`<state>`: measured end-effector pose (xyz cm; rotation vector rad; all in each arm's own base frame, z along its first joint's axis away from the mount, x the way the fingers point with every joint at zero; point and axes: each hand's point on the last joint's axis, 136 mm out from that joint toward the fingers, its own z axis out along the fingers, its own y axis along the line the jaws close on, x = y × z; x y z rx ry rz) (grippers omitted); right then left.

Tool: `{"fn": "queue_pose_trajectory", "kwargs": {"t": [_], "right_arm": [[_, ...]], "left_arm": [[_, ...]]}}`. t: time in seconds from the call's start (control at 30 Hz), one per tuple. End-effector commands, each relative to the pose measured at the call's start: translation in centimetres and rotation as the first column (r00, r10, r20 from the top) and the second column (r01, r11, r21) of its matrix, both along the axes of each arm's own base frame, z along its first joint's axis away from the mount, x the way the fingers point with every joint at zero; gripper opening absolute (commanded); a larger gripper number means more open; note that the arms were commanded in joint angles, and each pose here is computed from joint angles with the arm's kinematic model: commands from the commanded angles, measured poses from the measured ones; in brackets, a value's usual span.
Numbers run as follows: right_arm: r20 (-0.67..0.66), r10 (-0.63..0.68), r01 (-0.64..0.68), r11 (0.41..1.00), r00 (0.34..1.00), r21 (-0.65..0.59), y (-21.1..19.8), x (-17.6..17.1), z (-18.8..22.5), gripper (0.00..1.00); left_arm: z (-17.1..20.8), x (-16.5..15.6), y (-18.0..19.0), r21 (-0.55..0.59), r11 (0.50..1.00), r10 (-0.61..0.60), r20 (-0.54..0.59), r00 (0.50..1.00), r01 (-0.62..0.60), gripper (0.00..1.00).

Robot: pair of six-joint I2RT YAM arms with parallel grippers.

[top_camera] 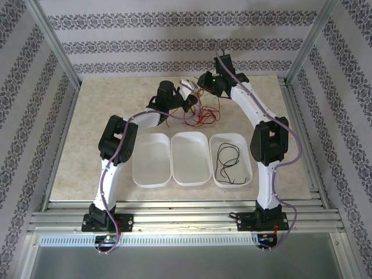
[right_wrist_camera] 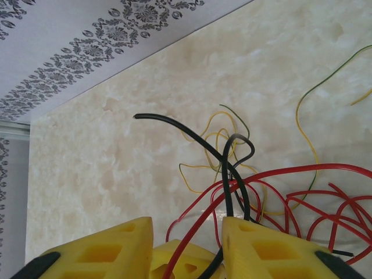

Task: Untangle the cables

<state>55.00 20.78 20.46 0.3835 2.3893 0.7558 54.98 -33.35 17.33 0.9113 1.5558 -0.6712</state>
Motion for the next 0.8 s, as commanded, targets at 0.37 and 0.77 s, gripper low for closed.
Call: {"fn": "queue_pose_trajectory", "kwargs": {"t": [0.37,0.77], "right_arm": [[0.077,-0.093,0.098,0.994,0.993,-0.055,-2.2,-1.8,2.7,0.39],[0.044,-0.081,0.079,0.996,0.996,0.039,-0.1,-1.6,1.4,0.39]], "left_arm": [[3.2,-0.1,0.5,-0.040,0.999,0.001,0.067,0.998,0.001,0.01],[3.4,-0.1,0.3,-0.047,0.999,-0.006,0.067,0.998,0.009,0.01]]}}
